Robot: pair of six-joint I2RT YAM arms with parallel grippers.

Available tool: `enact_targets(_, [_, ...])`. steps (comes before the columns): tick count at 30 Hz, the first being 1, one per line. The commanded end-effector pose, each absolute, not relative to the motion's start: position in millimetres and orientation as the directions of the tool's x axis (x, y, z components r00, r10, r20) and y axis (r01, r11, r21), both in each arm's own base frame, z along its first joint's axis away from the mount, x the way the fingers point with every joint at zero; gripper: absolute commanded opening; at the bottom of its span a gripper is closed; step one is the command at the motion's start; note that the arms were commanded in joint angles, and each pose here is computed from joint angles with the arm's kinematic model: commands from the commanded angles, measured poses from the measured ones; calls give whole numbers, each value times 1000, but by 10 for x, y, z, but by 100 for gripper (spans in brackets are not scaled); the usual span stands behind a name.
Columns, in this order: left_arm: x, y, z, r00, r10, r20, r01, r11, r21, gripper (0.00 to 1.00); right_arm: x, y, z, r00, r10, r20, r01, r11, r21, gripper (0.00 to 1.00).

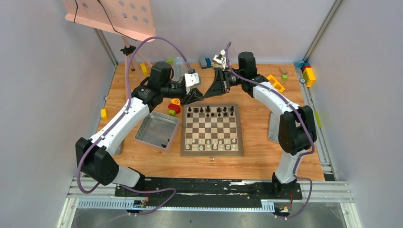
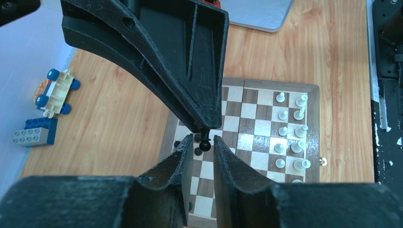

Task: Set up the chess pieces on the board
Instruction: Place the chess piece on the chessboard.

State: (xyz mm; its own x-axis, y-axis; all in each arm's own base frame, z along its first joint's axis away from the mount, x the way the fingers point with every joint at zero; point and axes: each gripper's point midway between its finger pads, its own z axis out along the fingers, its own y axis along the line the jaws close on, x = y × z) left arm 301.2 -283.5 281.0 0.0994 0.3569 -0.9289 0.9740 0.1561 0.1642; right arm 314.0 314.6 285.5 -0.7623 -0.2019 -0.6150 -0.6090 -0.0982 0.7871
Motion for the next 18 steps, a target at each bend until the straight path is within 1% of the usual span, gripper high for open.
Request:
enact_targets(1, [3008, -2900, 2959, 138, 320, -937, 972, 137, 190, 28, 3119, 3162, 2854, -743, -210, -635, -624, -125, 771, 0])
enact_targets(3, [3001, -2907, 2959, 136, 319, -938, 973, 135, 187, 25, 3121, 3169, 2835, -746, -212, -631, -620, -124, 774, 0])
enact_targets(7, [2989, -2918, 2972, 134, 318, -938, 974, 131, 184, 15, 3115, 3190, 2819, -744, -214, -633, -622, -124, 773, 0])
enact_targets(10, [2978, -2915, 2999, 131, 319, -939, 975, 132, 181, 4, 3131, 3189, 2800, -744, -208, -635, -627, -114, 771, 4])
enact_targets(12, [2963, -2898, 2990, 128, 328, -936, 975, 132, 180, 0, 3141, 3182, 2796, -739, -201, -643, -637, -104, 764, 8])
enact_targets(14, [2950, -2868, 2976, 127, 345, -930, 974, 135, 183, 0, 3157, 3162, 2785, -742, -195, -641, -638, -86, 765, 14])
enact_targets(15, [2940, -2844, 2953, 125, 361, -924, 974, 135, 185, 0, 3171, 3146, 2784, -741, -190, -644, -643, -74, 762, 19])
enact_targets(18, [2942, -2780, 2886, 113, 404, -908, 972, 143, 185, 0, 3245, 3061, 2774, -728, -165, -665, -670, -33, 742, 40])
